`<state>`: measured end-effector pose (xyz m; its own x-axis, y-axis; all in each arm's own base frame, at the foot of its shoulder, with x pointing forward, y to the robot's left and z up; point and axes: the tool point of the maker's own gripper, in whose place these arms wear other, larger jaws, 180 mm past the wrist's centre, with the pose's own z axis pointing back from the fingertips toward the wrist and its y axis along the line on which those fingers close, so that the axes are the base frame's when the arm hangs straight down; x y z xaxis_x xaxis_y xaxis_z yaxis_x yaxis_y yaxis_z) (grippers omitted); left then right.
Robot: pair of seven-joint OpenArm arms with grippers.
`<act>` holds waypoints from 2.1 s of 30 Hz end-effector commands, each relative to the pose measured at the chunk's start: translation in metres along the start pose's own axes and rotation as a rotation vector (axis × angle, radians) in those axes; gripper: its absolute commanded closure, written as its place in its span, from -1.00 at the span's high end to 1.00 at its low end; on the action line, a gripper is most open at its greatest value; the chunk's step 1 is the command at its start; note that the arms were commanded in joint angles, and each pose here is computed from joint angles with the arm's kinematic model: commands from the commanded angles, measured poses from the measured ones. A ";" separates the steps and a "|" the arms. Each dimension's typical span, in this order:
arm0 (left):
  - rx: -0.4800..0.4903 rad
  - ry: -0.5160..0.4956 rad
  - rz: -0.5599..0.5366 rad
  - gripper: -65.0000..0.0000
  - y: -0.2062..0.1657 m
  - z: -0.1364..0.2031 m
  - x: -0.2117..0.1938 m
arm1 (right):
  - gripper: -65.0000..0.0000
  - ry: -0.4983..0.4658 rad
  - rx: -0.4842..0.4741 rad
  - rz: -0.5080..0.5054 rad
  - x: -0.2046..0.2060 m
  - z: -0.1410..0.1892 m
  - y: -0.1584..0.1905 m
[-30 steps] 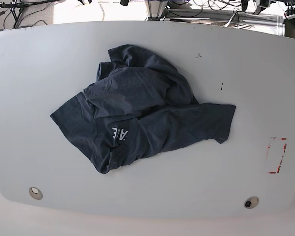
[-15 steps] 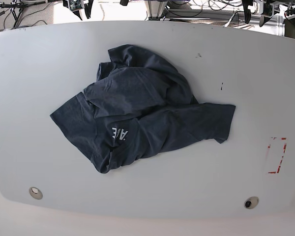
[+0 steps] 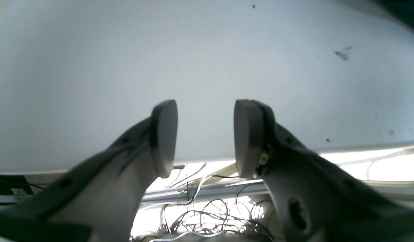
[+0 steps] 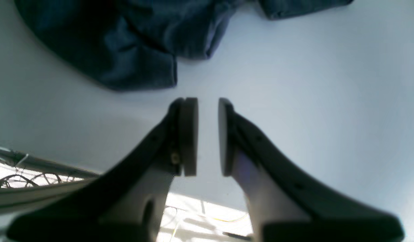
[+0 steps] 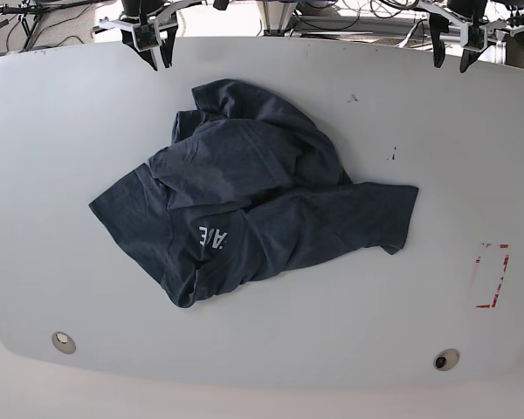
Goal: Fold the T-shirt properly
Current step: 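Lower the right gripper onto the navy T-shirt's bunched fabric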
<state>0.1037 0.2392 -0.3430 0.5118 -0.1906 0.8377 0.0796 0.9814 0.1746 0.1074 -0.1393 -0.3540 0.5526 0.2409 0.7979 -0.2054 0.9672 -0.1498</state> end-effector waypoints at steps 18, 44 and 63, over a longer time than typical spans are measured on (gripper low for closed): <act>0.016 -0.117 -0.025 -0.15 0.007 -0.013 0.033 | -0.38 -0.209 0.002 0.010 0.062 -0.030 -0.008; 0.024 -0.131 -0.029 -0.05 0.009 -0.025 0.041 | 0.27 -0.174 0.007 -0.063 0.084 -0.079 -0.030; 0.029 -0.137 -0.042 0.00 0.012 -0.023 0.042 | 0.27 -0.131 0.200 -0.012 0.104 -0.096 -0.016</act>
<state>0.1457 0.2427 -0.3271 0.4172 -0.2273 0.8799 0.0762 0.9736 0.2153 0.2360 -0.1242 -0.3411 0.5070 0.2135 0.8351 -0.3547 0.9347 -0.0236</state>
